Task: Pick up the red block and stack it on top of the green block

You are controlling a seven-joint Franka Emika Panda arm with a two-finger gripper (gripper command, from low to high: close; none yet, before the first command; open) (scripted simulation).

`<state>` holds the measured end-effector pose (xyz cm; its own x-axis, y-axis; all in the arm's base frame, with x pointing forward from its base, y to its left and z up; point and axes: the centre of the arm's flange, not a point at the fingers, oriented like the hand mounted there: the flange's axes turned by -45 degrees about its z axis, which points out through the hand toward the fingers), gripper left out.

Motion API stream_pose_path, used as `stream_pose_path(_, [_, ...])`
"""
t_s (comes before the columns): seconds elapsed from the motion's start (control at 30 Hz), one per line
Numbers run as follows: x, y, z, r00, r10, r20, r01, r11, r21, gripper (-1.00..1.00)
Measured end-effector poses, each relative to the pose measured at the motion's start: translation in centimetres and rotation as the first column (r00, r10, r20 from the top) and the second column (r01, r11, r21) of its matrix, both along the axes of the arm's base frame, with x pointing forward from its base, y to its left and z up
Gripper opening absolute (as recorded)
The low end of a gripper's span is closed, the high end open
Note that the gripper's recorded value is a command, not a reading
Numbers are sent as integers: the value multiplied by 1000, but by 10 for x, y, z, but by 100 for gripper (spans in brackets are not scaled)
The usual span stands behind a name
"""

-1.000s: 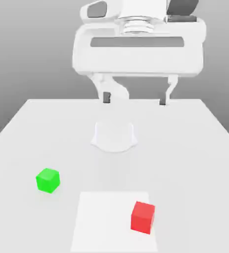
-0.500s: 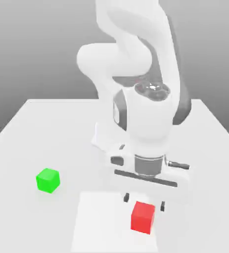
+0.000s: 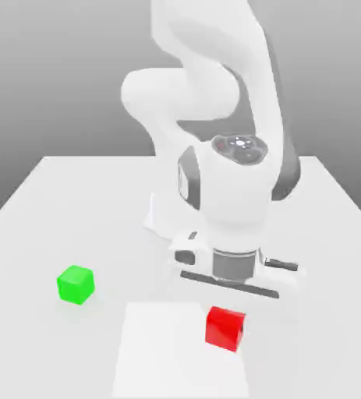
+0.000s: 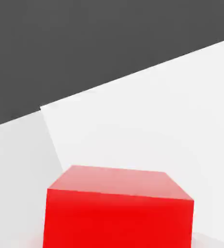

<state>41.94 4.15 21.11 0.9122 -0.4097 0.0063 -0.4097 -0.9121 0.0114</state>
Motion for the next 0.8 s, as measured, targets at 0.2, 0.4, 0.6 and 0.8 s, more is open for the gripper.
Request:
stream_pose_path(0.2, [-53,-149,22,906,-423,7,423,905,-32,-100])
stream_pose_path(0.4, [-140,-234,35,674,-739,4,739,674,1,-100])
stream_pose_path(0.6, [-156,-247,-4,614,-789,-1,789,614,16,-100])
stream_pose_path(0.8, [-154,-241,-28,628,-778,0,778,628,14,100])
